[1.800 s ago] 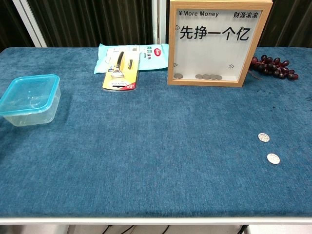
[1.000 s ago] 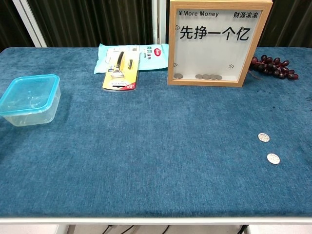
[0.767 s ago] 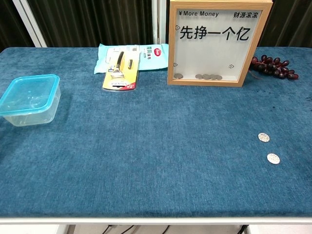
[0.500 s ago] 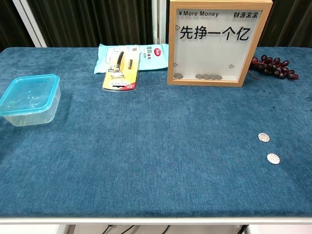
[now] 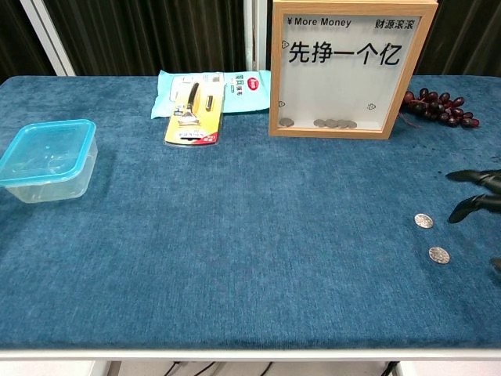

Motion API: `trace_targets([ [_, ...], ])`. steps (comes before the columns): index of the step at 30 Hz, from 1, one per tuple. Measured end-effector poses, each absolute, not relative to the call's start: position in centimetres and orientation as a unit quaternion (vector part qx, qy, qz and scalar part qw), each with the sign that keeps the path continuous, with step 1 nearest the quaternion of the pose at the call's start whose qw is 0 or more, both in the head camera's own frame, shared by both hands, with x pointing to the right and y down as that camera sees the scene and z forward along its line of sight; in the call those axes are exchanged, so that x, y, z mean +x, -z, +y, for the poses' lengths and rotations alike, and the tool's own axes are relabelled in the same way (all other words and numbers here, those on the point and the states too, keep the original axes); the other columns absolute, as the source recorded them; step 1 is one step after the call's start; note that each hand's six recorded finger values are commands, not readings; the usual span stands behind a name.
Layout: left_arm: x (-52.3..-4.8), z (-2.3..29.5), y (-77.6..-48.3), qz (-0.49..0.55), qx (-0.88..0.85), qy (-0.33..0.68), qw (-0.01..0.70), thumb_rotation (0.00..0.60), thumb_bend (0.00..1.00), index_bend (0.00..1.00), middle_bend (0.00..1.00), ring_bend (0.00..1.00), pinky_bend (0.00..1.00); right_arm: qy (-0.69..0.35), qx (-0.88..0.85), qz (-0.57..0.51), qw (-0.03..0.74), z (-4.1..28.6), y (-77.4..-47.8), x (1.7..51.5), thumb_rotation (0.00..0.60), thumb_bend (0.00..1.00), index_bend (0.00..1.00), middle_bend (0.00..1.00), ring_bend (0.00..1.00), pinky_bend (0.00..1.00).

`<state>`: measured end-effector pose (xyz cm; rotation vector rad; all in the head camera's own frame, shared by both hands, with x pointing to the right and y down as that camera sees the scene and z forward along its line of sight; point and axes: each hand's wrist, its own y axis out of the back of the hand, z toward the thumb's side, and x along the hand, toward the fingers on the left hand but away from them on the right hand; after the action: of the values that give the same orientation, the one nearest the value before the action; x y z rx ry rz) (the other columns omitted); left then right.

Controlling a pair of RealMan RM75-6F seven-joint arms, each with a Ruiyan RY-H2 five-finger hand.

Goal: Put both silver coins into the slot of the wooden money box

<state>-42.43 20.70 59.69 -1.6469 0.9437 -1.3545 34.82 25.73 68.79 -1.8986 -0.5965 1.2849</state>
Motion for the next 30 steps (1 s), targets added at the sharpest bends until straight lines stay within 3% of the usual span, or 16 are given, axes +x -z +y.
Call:
trace_targets([
  [30,-42.9,20.7,-59.8,0.373,-0.650,0.535,0.390,0.600,0.05,0.00,0.00,0.00,0.00,-0.504,-0.754,-0.217,0.361,26.8,-70.6,34.0,0.600,0.34,0.30,0.00,0.00,0.00],
])
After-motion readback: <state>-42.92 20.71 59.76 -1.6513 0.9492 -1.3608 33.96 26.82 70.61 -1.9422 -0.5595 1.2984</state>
